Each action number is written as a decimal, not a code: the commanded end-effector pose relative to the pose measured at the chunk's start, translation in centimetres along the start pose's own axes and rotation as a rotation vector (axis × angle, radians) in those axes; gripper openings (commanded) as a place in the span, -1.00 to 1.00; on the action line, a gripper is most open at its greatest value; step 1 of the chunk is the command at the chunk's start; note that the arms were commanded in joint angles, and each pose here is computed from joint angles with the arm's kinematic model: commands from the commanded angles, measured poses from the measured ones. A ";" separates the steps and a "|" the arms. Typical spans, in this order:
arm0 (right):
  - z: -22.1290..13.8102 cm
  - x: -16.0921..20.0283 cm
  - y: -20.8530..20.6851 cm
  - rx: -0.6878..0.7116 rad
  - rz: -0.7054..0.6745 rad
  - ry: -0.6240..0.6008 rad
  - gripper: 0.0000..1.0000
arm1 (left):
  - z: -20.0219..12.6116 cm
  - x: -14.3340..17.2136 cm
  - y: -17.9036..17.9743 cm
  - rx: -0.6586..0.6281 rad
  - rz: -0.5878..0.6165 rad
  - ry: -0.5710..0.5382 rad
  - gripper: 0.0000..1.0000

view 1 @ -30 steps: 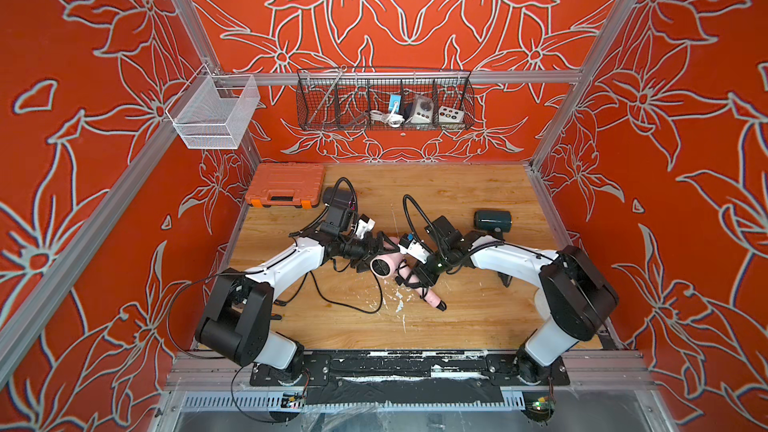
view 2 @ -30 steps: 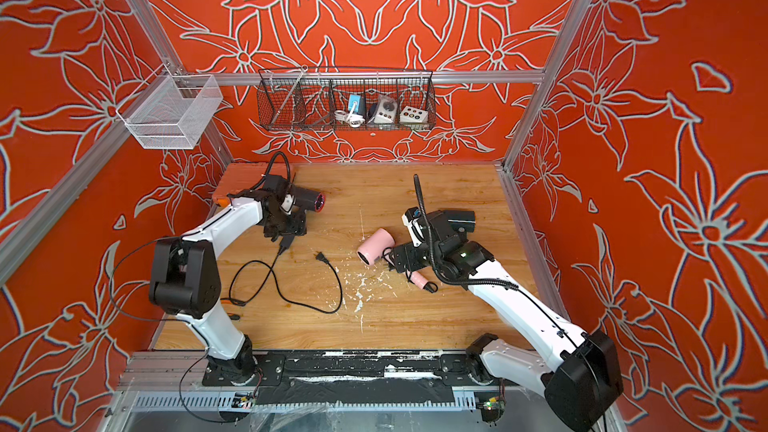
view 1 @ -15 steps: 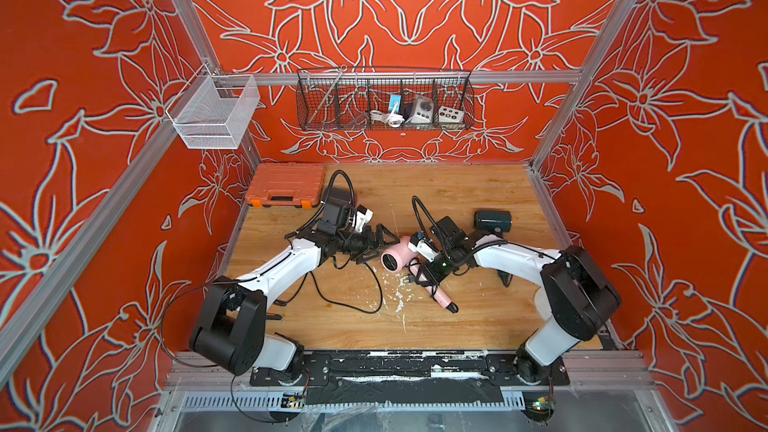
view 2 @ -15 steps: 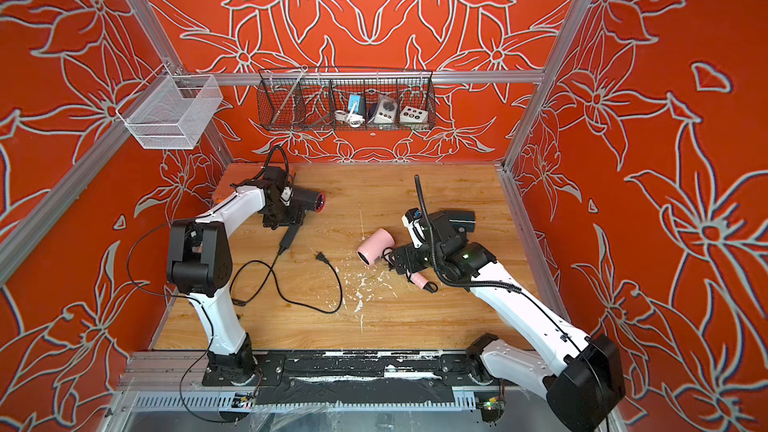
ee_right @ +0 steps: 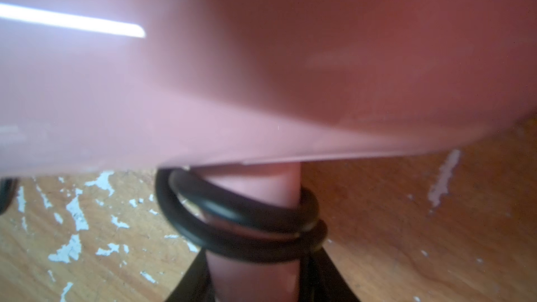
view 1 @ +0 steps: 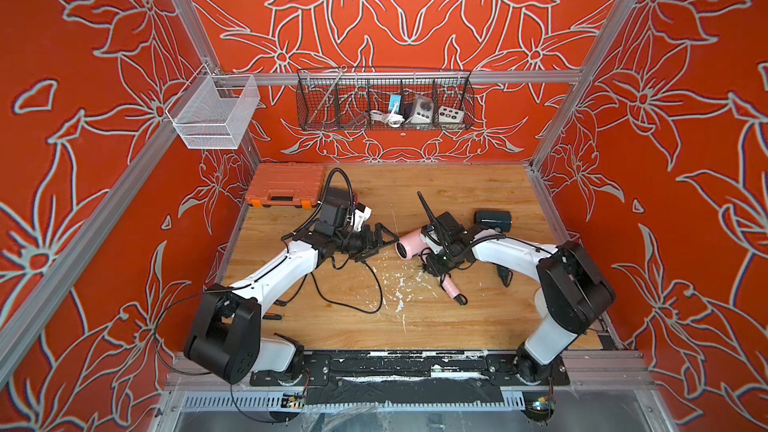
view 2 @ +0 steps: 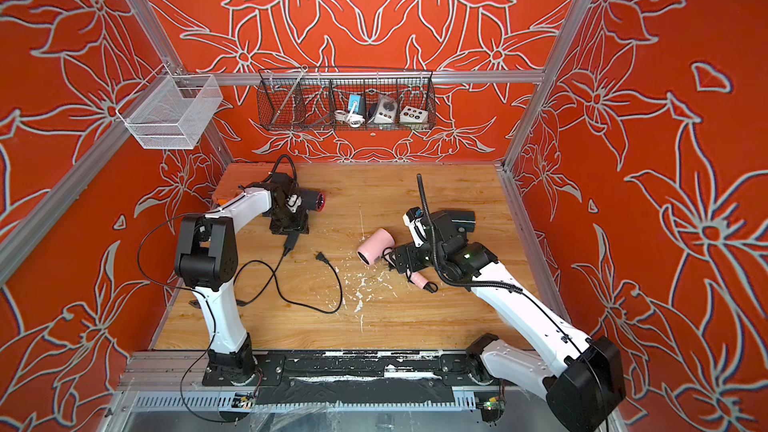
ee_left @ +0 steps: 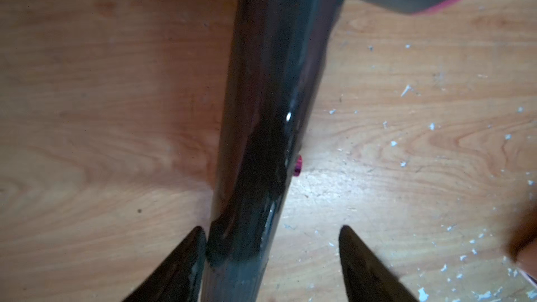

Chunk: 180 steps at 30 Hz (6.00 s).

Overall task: Wrap the cord around the hair dryer
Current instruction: Place the hair dryer at the center of the board, then pick up the hair dryer from the center of the board.

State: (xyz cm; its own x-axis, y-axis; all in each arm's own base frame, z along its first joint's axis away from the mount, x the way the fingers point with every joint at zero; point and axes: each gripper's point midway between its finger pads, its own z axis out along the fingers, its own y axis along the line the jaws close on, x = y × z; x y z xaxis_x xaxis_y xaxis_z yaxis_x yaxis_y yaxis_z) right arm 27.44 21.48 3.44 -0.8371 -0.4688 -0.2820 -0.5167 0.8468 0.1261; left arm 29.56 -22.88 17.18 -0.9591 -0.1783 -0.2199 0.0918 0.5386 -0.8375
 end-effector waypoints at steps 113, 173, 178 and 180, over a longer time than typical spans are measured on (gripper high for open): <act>-14.2 -2.3 1.6 -0.176 0.125 -0.519 0.97 | -3.9 -12.4 15.1 -0.843 0.320 -0.092 -1.00; -16.2 -16.9 13.4 -0.912 0.219 -1.047 0.09 | -0.7 -2.8 -4.4 -0.478 0.757 -0.375 -1.00; -16.0 -16.8 13.6 -0.924 0.222 -1.045 -0.27 | -0.4 -2.5 -4.8 -0.467 0.765 -0.377 -1.00; -16.0 -16.7 13.6 -0.923 0.220 -1.046 -0.46 | -0.4 -2.5 -4.9 -0.465 0.767 -0.379 -1.00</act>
State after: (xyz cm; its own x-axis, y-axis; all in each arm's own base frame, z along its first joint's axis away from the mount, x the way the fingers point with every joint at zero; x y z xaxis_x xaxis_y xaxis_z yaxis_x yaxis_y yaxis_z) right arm 31.59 36.73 23.43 -0.6302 0.3695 -0.6829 -0.6445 0.2416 0.7255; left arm 30.87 -23.53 19.15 -0.6056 0.1868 -0.7736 0.4321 0.8934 -0.1225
